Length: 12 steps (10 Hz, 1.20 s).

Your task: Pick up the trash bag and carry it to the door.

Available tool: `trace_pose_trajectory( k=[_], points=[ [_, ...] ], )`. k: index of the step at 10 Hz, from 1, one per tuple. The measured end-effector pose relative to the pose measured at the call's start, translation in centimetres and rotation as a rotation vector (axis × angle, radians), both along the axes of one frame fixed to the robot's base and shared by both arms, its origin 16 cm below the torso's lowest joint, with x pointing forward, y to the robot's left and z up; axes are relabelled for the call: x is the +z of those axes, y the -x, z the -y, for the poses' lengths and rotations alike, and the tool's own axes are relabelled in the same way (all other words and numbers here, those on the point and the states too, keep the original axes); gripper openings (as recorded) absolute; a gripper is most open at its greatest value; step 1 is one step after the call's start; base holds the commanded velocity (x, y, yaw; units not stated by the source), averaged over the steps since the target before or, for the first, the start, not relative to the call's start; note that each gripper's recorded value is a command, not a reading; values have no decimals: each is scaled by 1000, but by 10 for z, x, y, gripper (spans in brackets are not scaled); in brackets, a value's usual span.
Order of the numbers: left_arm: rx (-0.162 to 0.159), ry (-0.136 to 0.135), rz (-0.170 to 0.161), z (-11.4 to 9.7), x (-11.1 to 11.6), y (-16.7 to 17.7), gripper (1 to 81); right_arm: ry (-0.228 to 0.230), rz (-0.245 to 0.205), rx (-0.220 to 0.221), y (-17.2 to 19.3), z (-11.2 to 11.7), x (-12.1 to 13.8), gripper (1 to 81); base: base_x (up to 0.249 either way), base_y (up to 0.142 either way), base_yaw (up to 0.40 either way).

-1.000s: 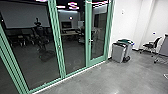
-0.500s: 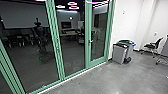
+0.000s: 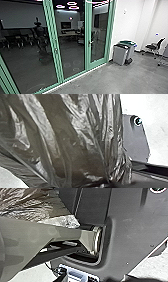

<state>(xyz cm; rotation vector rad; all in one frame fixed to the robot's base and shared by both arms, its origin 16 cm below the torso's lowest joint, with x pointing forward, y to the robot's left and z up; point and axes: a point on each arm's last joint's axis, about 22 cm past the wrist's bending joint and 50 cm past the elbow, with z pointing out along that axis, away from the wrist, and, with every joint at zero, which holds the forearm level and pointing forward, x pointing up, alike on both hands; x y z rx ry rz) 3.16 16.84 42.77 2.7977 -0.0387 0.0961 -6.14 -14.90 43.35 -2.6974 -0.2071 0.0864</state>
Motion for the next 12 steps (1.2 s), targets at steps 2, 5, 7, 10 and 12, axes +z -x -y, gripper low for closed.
trace_pose_trajectory(
  k=[2, 5, 7, 10, 12],
  points=[
    [0, 0, 0, 0, 0, 0, 10, 0, 0, 0, 0, 0, 0, 811, 177, 0, 0],
    [-2, 2, 0, 2, 0, 0, 10, 0, 0, 0, 0, 0, 0, 811, 170, 0, 0],
    [-3, 0, -1, 0, 0, 2, 10, -6, -2, 0, 2, -5, 1, 811, 168, -61, 0],
    [-4, -1, 0, 1, 0, 1, 10, -2, -2, 0, 2, -2, 0, 811, 167, -63, 0],
    [-3, -2, 1, 0, 0, 1, 10, -5, -2, 0, 2, -4, 1, 811, 167, -63, 0]
  ],
)
